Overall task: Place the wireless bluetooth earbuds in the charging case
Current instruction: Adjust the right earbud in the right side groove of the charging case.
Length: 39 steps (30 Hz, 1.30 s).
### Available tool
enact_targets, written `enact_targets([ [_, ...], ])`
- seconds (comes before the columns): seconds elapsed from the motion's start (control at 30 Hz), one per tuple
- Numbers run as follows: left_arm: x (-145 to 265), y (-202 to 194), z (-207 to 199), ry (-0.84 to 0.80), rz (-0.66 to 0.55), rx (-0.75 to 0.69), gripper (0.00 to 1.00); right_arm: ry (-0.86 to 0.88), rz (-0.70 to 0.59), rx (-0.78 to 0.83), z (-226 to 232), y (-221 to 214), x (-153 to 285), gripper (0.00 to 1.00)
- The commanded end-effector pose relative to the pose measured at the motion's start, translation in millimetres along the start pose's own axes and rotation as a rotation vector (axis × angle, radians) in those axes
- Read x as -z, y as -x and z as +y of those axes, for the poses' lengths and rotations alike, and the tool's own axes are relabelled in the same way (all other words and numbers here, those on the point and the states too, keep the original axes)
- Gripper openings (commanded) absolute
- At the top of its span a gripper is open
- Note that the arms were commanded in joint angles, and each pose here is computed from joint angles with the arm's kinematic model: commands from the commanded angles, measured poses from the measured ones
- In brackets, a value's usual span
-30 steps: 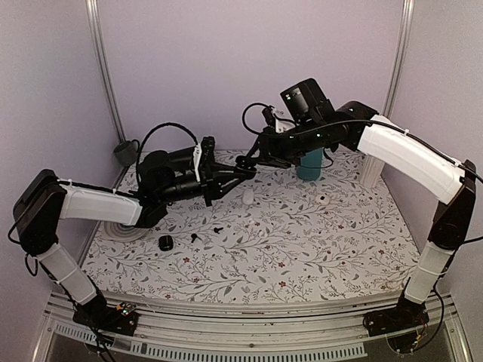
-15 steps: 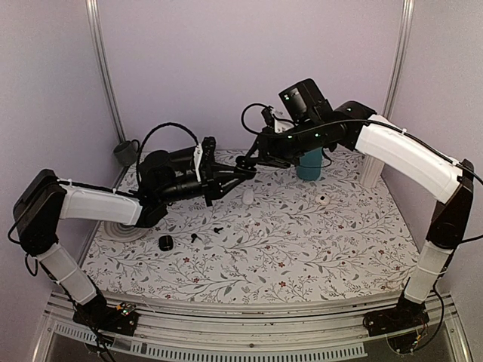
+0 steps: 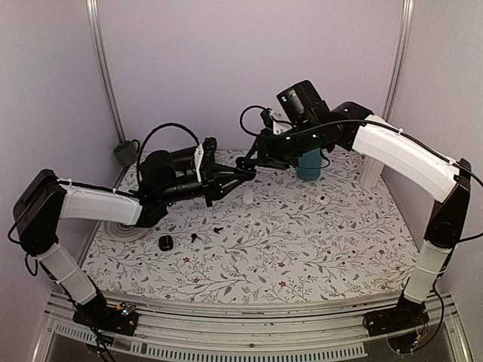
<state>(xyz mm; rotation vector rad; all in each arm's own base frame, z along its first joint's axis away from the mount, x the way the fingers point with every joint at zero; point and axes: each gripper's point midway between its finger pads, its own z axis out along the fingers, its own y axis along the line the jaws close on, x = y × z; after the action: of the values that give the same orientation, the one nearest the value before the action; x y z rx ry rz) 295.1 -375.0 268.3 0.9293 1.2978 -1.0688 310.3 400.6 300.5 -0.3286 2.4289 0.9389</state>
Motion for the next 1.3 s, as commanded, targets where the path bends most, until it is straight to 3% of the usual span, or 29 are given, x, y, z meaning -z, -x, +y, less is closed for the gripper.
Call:
enact_targets([
  [0.0, -7.4, 15.0, -7.8, -0.026, -0.034, -0.036, 0.0, 0.03, -0.001, 0.016, 11.9, 1.6, -5.0, 0.33],
  [0.77, -3.8, 22.2, -7.8, -0.027, -0.067, -0.025, 0.0, 0.039, 0.0, 0.032, 14.1, 0.1, -3.9, 0.24],
  [1.27, -3.2, 24.3, -3.9, -0.033, -0.091, -0.003, 0.0, 0.051, -0.012, 0.08, 23.4, -1.9, 0.3, 0.27],
])
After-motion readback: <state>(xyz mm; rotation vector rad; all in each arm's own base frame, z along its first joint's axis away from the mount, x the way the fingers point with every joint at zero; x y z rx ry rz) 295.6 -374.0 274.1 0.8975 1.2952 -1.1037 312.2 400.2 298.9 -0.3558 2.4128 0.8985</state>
